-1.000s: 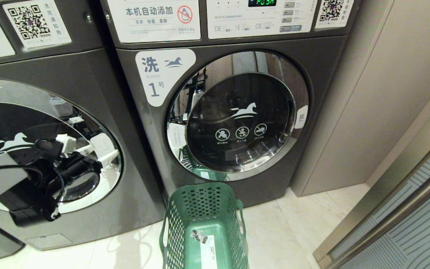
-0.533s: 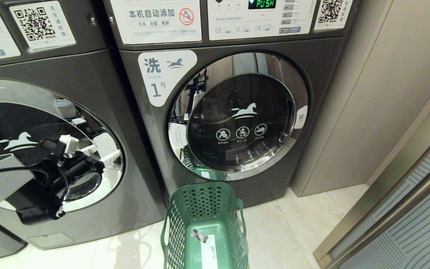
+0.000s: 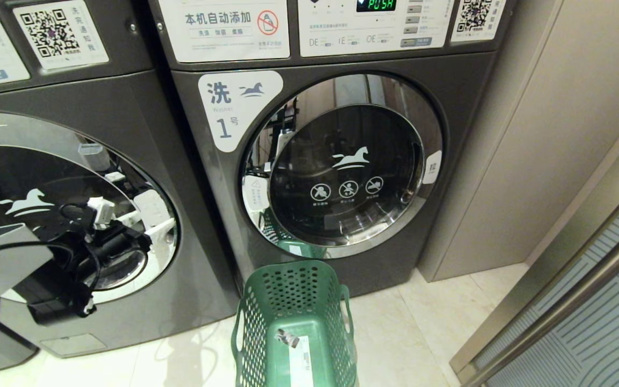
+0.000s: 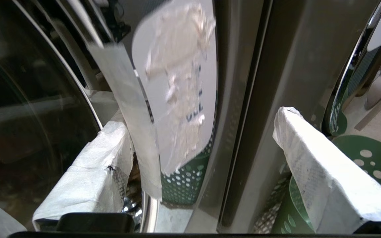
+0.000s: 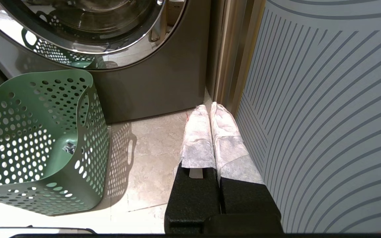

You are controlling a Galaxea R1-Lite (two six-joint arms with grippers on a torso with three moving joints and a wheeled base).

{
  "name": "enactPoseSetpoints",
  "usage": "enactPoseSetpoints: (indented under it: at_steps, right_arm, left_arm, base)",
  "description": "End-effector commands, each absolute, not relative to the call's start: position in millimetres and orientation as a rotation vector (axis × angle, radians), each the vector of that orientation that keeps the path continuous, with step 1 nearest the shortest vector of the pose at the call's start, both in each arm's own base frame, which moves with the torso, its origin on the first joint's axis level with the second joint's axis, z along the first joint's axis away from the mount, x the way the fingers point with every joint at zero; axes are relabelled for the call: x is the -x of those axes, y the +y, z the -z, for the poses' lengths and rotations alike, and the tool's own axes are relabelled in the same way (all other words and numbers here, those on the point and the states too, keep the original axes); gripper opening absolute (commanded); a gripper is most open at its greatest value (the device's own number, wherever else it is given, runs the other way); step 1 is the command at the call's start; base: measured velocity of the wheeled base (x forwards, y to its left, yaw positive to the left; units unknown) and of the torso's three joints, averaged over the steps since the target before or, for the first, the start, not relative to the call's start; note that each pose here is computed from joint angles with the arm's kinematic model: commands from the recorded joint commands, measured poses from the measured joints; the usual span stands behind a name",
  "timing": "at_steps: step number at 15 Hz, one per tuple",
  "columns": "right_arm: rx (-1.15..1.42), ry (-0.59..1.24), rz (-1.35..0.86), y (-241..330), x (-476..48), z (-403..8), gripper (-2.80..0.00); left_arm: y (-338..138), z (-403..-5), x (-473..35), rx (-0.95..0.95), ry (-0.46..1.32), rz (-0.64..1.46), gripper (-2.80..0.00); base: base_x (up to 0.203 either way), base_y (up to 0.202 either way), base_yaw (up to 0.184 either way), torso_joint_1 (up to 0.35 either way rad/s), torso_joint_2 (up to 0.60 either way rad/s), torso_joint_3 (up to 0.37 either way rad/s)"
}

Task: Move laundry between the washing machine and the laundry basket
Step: Open the lid of the washing machine

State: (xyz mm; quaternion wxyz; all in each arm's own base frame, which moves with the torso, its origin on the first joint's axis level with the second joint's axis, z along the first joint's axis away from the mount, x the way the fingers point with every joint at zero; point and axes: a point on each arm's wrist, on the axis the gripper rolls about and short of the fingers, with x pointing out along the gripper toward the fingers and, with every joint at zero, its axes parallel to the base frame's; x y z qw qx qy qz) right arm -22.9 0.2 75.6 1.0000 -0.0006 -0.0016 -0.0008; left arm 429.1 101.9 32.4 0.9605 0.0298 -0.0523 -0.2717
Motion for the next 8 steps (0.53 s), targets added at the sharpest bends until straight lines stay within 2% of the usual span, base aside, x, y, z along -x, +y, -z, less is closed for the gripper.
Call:
enactPoseSetpoints:
  at_steps: [1, 8]
  right_arm:
    - [0.002, -0.002, 0.002, 0.2, 22.8, -75.6, -2.80]
    - [0.002, -0.002, 0.002, 0.2, 22.8, -75.7, -2.80]
  left_arm:
    - [99.8, -29.4, -420.7, -0.047, -0.084, 0.561, 0.00]
    - [97.1, -27.6, -414.6, -0.005, -0.053, 0.590, 0.00]
  base:
    - [0.000, 0.000, 0.000, 0.000, 0.00, 0.000]
    - [0.000, 0.000, 0.000, 0.000, 0.00, 0.000]
